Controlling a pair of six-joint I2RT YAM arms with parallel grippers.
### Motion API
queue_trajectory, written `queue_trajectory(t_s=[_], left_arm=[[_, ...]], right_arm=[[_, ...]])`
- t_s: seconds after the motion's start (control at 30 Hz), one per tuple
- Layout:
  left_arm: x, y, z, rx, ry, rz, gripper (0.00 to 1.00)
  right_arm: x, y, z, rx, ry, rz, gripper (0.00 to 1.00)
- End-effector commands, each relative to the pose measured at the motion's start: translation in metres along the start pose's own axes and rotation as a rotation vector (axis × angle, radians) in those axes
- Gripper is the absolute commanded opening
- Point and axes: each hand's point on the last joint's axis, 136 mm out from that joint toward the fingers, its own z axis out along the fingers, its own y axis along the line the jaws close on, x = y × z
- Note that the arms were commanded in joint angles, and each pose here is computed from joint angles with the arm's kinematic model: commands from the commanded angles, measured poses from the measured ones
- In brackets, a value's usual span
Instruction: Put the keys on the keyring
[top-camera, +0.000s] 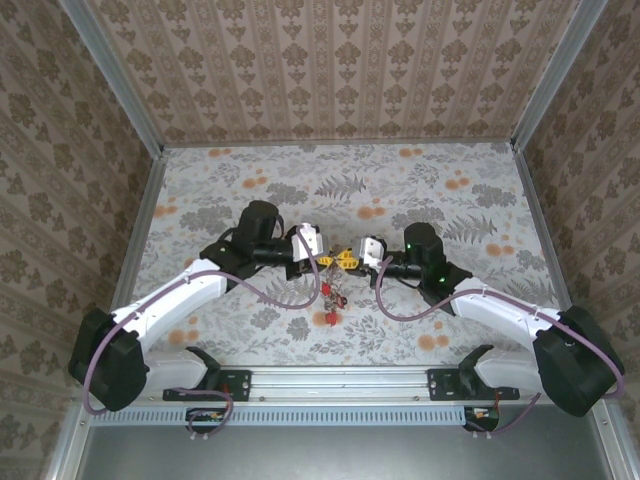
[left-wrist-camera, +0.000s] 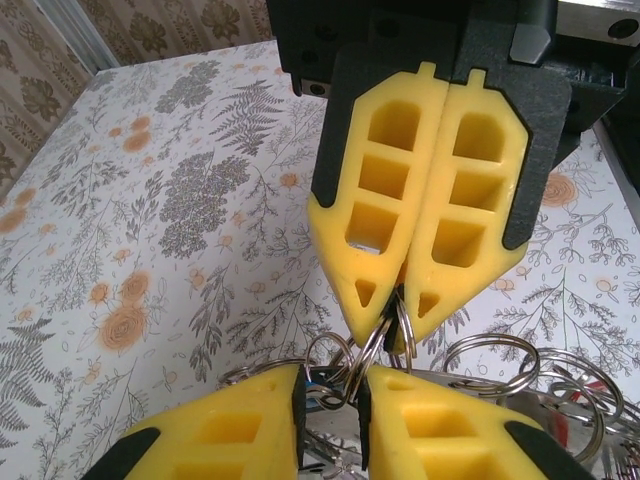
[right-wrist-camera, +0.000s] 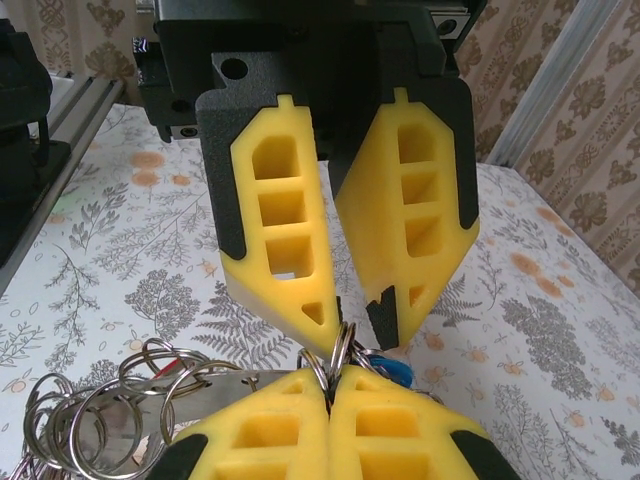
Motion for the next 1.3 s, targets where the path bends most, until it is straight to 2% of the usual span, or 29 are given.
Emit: queue_trajectory(t_s=[0.0, 0.17, 0.23, 0.33, 0.47, 0.63, 0.83, 0.93, 1.0, 1.07, 1.17, 1.27], left_arm=[[-0.003, 0.004, 0.001, -0.011, -0.018, -0.004, 0.17], [-0.001, -0.004, 0.002, 0.023, -0.027, 0.012, 0.12], [-0.002, -0.006, 0.001, 0.031, -0.03, 0.021, 0.0], [-0.003, -0.005, -0.001, 0.023, -0.024, 0.038, 0.0], [0.0, 0.0, -0.005, -0.027, 0.009, 0.061, 0.0], [0.006, 0.012, -0.012, -0.11, 0.111, 0.076, 0.0], [0.002, 0.008, -0.011, -0.102, 0.159, 0.095, 0.0], [0.003, 0.006, -0.009, -0.103, 0.179, 0.115, 0.0], [0.001, 0.005, -0.007, -0.099, 0.174, 0.123, 0.0], [-0.003, 0.004, -0.005, -0.093, 0.16, 0.132, 0.0], [-0.006, 0.002, -0.003, -0.078, 0.147, 0.131, 0.0], [-0.01, 0.003, -0.002, -0.076, 0.137, 0.126, 0.0]], right_arm=[[-0.035, -0.003, -0.002, -0.011, -0.102, -0.087, 0.0], [-0.036, -0.004, -0.002, -0.007, -0.109, -0.086, 0.0], [-0.035, -0.004, -0.002, -0.006, -0.107, -0.085, 0.0], [-0.029, 0.0, -0.001, -0.026, -0.079, -0.073, 0.0], [-0.011, 0.014, -0.006, -0.09, 0.032, -0.114, 0.12], [0.004, 0.024, -0.02, -0.159, 0.16, -0.141, 0.27], [-0.001, 0.021, -0.032, -0.185, 0.231, -0.126, 0.32], [-0.008, 0.016, -0.029, -0.184, 0.224, -0.094, 0.31], [-0.008, 0.004, -0.023, -0.141, 0.23, -0.041, 0.21], [-0.006, -0.006, -0.016, -0.108, 0.243, 0.003, 0.16], [-0.005, -0.009, -0.007, -0.118, 0.24, 0.03, 0.17], [0.0, -0.01, -0.001, -0.117, 0.239, 0.05, 0.23]])
